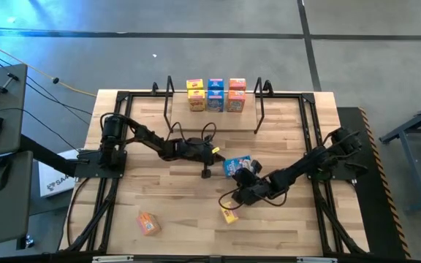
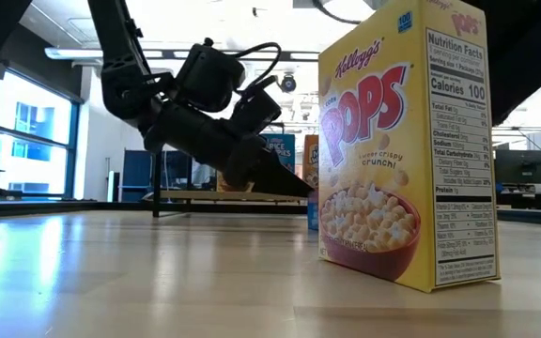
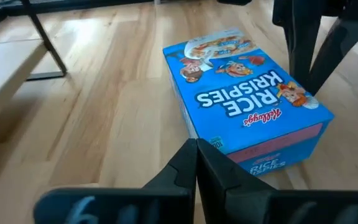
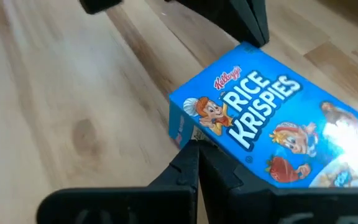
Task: Stack cereal on shelf
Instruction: Put the blue cereal box on the shelf aligned with the other blue cereal box
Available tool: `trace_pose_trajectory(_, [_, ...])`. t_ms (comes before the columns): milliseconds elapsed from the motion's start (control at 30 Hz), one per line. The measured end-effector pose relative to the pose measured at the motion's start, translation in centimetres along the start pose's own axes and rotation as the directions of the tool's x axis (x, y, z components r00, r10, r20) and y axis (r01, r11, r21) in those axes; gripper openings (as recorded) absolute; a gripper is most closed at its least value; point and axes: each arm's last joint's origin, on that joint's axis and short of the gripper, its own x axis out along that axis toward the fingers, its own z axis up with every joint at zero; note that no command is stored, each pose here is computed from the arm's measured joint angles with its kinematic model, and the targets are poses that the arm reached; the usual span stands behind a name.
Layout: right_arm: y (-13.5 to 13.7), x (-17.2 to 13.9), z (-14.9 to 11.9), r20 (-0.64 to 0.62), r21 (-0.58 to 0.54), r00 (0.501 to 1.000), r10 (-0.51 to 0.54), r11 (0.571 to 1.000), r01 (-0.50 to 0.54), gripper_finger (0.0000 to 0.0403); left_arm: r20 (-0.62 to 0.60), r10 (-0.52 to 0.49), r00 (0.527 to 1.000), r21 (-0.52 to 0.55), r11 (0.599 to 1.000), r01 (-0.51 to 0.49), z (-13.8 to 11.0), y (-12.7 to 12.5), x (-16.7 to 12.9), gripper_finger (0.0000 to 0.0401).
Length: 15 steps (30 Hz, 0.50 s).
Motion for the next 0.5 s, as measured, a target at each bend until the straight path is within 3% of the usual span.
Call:
trace_pose_trajectory(300, [0.3, -1.9, 0.9, 0.116, 0.026, 0.993, -0.03, 0.999, 0.028, 0.0, 0.021, -0.043, 0.999, -0.03, 0.999, 0.043, 1.5, -0.2, -0.9, 0.0])
trace_pose_trajectory(500, [0.0, -2.3, 1.9, 0.149, 0.157, 0.988, -0.038, 0.988, 0.014, 0.0, 0.071, -0.075, 0.995, -0.087, 0.993, 0.081, 2.9, -0.1, -1.6, 0.0])
